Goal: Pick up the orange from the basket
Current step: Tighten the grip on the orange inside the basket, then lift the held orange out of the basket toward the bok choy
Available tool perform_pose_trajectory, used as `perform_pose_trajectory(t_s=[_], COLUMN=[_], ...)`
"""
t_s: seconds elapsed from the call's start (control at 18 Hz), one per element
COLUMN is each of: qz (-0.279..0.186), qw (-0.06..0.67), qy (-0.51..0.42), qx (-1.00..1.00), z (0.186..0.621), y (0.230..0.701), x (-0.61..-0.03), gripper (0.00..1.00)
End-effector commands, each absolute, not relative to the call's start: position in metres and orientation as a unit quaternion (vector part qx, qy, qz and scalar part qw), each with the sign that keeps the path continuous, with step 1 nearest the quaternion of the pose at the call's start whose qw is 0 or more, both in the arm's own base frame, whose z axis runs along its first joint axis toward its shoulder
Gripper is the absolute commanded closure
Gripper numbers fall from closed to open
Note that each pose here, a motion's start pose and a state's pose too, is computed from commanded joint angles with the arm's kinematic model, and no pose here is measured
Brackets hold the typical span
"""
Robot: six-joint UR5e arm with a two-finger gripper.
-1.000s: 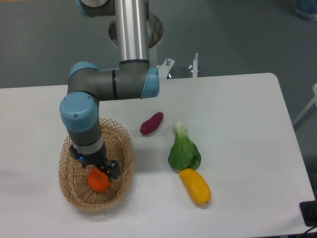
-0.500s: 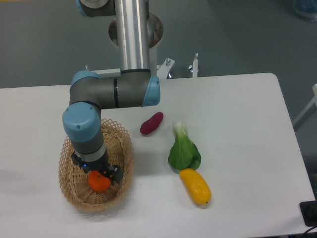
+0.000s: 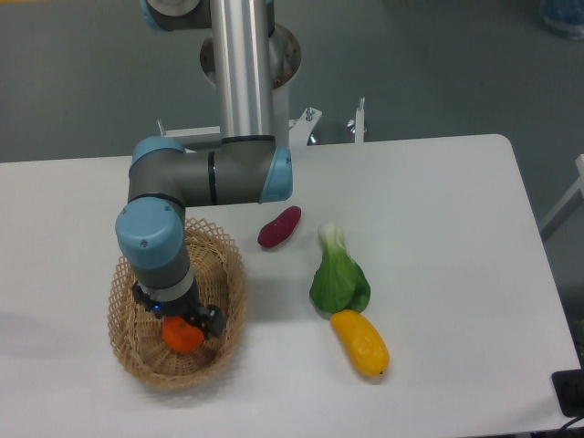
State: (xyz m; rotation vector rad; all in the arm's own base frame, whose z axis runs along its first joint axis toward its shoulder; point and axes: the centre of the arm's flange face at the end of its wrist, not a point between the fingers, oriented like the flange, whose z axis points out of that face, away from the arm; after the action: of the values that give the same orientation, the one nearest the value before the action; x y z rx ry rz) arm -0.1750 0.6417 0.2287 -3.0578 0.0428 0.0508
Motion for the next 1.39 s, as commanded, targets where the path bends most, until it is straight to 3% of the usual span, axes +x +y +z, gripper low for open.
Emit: perform_pose_trajectory(t_s=[0.67,0.83,1.0,1.39], qz=[0.023,0.024,0.025,0.03], qw=[0.03,0.032,0.034,0.043], qy=[0.02,0.02,0.021,0.025], qx=[-0.999,-0.999,-0.999,-0.998], z=[0.216,0.217,0.218,0.231], y=[0.646,0.646,0.647,0.647], x=[-0.17,-0.17,-0.17,-0.171], gripper=[0.0,0.2,0.3,0.38])
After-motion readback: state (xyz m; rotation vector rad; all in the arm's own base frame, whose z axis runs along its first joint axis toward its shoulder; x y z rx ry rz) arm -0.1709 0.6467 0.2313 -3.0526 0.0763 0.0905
